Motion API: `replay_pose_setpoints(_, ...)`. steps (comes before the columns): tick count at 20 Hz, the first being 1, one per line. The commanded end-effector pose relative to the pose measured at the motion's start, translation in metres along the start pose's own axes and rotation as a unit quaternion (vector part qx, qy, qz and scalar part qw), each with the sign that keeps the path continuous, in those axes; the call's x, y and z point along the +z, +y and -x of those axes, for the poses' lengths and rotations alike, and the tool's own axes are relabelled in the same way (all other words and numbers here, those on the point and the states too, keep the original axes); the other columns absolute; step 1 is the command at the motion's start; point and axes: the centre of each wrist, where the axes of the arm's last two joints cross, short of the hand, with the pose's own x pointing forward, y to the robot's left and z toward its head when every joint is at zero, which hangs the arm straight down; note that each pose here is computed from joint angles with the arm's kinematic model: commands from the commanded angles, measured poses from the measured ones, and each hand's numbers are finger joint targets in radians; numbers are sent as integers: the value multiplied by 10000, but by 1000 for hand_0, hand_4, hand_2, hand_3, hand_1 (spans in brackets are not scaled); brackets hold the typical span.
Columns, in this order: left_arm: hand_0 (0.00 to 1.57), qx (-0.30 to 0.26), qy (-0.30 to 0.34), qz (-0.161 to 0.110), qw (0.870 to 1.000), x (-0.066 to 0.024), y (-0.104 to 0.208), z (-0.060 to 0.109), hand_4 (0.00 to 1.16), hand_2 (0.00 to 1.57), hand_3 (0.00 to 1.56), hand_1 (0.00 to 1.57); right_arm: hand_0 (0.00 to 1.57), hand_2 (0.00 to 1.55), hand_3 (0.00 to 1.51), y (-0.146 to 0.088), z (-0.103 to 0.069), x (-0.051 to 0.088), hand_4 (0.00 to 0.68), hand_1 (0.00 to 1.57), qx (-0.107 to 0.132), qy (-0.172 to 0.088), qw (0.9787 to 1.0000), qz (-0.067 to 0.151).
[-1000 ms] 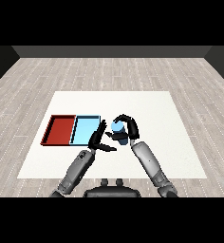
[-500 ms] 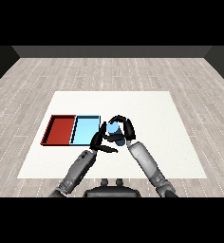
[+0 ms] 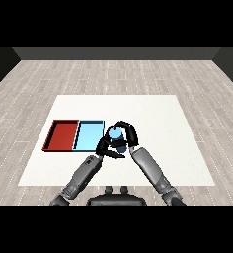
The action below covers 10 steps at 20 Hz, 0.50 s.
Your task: Pick the blue can and put it in the blue box
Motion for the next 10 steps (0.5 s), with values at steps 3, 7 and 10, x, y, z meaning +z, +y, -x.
replay_pose_setpoints(3, 0, 121, 0, 132, 9998, -195, -44, -163, 0, 0, 0, 0, 1442, 1450, 1391, 85, 138, 170, 601, 1442, -316, -9, 9995, 25)
replay_pose_setpoints(7, 0, -160, 101, -1, 9998, -221, -165, -109, 369, 0, 0, 0, 1472, 1456, 1387, 106, 63, 171, 601, 1472, -550, 56, 9985, 48)
replay_pose_setpoints(10, 0, -312, 439, -179, 9984, -140, -230, -118, 505, 0, 0, 0, 1475, 1469, 1396, 171, 54, 260, 595, 1475, -637, -6, 9979, 69)
